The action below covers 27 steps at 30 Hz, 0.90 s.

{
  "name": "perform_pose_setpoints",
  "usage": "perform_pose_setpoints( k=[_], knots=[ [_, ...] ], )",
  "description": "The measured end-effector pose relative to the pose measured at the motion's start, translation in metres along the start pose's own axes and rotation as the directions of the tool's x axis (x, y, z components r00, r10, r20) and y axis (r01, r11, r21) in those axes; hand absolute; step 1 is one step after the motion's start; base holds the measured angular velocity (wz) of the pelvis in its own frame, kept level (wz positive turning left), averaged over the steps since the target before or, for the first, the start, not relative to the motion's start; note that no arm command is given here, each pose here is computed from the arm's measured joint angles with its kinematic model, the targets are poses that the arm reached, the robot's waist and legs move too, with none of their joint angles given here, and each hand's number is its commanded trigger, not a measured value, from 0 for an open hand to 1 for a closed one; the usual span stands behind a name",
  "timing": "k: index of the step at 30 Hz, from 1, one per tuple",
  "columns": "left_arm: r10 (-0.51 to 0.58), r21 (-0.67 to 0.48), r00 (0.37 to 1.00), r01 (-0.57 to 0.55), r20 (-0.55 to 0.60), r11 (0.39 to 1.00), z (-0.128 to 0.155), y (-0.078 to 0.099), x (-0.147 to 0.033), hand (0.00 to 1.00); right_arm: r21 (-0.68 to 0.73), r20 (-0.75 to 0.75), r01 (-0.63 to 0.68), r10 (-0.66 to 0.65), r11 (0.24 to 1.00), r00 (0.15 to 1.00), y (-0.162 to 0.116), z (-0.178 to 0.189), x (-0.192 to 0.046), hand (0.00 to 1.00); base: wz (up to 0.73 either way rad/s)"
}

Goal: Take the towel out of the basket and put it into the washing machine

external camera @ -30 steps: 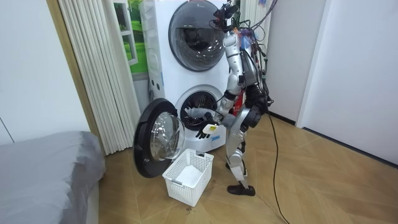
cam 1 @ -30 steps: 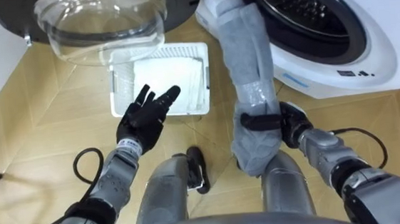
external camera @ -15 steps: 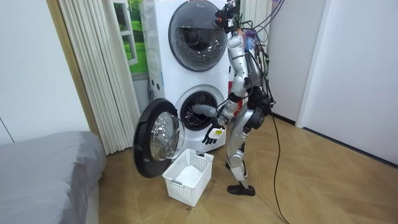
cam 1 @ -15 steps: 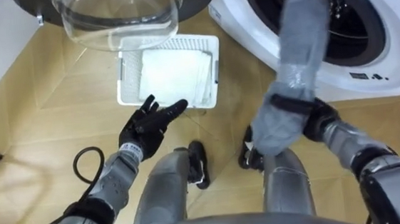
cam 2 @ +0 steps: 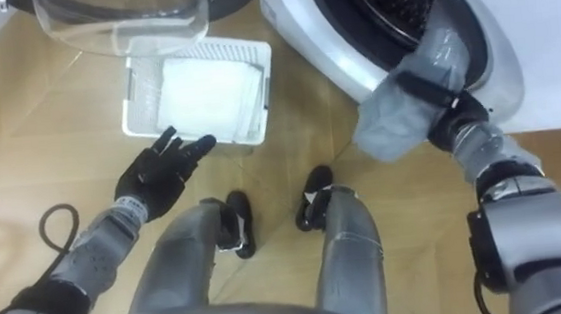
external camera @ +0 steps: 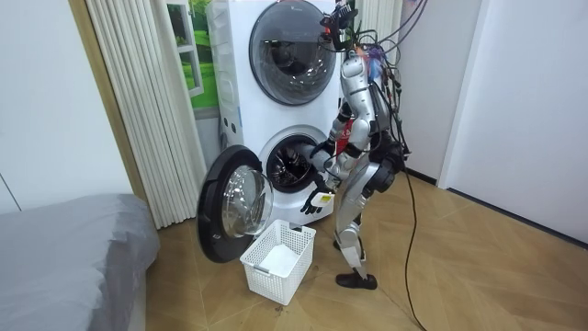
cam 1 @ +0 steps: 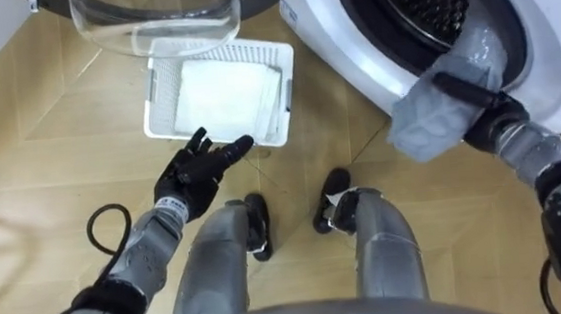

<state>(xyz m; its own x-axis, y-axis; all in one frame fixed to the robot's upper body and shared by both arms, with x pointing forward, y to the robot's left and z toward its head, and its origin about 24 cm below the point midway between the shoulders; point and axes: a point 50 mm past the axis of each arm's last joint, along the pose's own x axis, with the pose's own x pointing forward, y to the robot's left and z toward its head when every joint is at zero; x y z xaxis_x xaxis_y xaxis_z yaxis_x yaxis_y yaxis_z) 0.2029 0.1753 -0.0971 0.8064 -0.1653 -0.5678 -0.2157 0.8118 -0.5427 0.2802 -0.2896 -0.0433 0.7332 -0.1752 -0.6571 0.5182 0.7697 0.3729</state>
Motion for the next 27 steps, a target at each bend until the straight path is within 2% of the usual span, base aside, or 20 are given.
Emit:
perform_pose_setpoints(
  k=[1,7,11,16,27],
  knots=[
    [-0.002,-0.002,1.000,0.002,0.007,1.000,0.001,-0.002,0.000,0.00,0.043,0.005,-0.008,0.008,0.999,1.000,0.005,0.003,0.001,0.00,0.00],
    [0.054,-0.009,0.998,-0.054,0.031,0.999,0.002,0.008,-0.007,0.00,0.261,0.019,-0.099,0.097,0.960,0.995,0.036,0.025,0.001,0.00,0.05],
    [0.077,-0.052,0.995,-0.074,0.067,0.996,0.004,0.005,-0.010,0.00,0.387,0.009,-0.099,0.103,0.917,0.995,0.050,0.035,-0.001,0.00,0.05],
    [0.064,-0.078,0.993,-0.056,0.101,0.995,0.007,-0.004,-0.010,0.00,0.424,0.002,-0.114,0.125,0.899,0.992,0.065,0.047,-0.002,0.00,-0.01],
    [0.031,-0.020,0.995,-0.029,0.095,0.999,0.007,-0.013,-0.007,0.00,0.540,0.028,-0.140,0.149,0.830,0.988,0.067,0.054,-0.004,0.00,-0.02]
  ],
)
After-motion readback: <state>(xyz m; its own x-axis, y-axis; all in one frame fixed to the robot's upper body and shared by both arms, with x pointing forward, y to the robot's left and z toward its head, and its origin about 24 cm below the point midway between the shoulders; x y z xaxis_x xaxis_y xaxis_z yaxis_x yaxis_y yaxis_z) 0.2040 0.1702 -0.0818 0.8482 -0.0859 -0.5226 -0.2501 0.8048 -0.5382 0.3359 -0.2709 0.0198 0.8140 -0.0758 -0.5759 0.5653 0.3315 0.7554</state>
